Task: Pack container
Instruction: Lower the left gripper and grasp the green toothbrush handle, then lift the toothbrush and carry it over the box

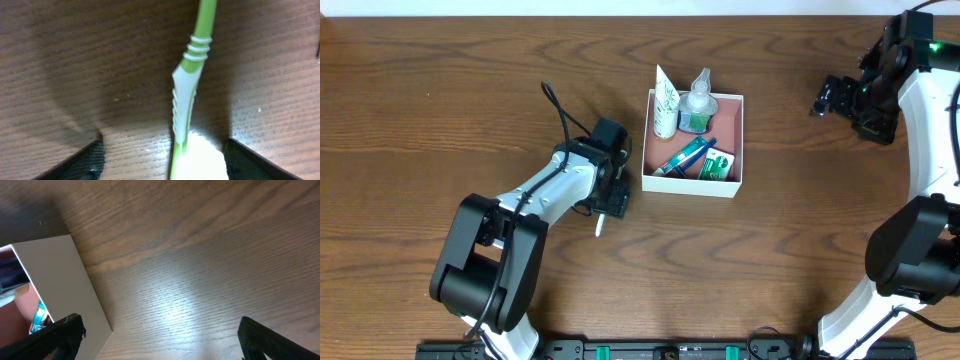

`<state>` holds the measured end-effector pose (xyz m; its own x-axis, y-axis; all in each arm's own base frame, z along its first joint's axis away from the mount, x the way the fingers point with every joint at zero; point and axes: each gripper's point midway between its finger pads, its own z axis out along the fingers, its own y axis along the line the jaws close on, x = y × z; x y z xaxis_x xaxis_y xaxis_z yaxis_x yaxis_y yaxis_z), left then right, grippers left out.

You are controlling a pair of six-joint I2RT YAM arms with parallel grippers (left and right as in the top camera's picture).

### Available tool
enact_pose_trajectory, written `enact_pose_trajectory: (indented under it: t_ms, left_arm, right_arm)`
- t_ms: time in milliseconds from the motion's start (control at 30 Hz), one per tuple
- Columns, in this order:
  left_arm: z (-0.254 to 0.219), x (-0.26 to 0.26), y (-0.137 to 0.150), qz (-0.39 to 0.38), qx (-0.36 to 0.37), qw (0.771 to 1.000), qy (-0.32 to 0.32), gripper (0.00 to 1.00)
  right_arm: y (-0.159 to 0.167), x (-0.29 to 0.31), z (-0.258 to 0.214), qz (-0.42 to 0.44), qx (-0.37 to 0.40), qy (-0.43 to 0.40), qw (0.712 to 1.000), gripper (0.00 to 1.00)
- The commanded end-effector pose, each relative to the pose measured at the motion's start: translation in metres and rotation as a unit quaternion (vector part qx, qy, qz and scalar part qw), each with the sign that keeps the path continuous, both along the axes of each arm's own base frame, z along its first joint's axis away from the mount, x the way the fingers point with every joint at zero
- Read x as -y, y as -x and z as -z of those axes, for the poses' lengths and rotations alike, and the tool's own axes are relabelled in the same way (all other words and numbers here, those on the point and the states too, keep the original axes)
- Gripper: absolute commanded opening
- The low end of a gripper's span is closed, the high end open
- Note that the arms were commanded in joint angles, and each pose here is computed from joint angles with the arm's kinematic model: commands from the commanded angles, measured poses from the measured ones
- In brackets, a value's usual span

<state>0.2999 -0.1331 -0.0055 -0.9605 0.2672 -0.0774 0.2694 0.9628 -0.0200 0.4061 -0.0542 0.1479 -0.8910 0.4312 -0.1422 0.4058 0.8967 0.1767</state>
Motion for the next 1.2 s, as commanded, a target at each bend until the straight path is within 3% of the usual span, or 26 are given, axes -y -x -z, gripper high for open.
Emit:
enact_pose_trajectory:
  t_ms: [0,33,267,500,733,933,1167]
  left_arm:
    - [0.015,-0.007,0.010,0.005,-0.020,1.000,-0.011,0.51]
    - [0.015,-0.006,0.009,0.005,-0.018,1.000,-0.010,0.49]
    - [0.006,-0.002,-0.001,0.005,-0.003,1.000,-0.004,0.06]
    - [-0.041,0.002,-0.032,-0.003,0.049,0.999,0.001,0.06]
    - [-0.136,-0.009,-0.053,-0.025,0.133,0.990,0.024,0.06]
    - [-0.218,0.023,-0.035,0.069,0.236,0.967,0.066,0.06]
    - [-0.283,0.092,-0.005,0.169,0.340,0.914,0.141,0.06]
  right_arm:
    - [-0.001,0.003,0.000,0.009,0.000,0.002,1.000,0.99]
    - [-0.001,0.003,0.000,0.009,0.000,0.002,1.000,0.99]
    - [-0.001,0.004,0.000,0.009,0.000,0.002,1.000,0.99]
    - [-0.001,0.004,0.000,0.009,0.000,0.002,1.000,0.99]
    - [-0.001,0.004,0.000,0.009,0.000,0.002,1.000,0.99]
    - [-0.001,0.004,0.000,0.009,0.000,0.002,1.000,0.99]
    - [-0.001,0.004,0.000,0.009,0.000,0.002,1.000,0.99]
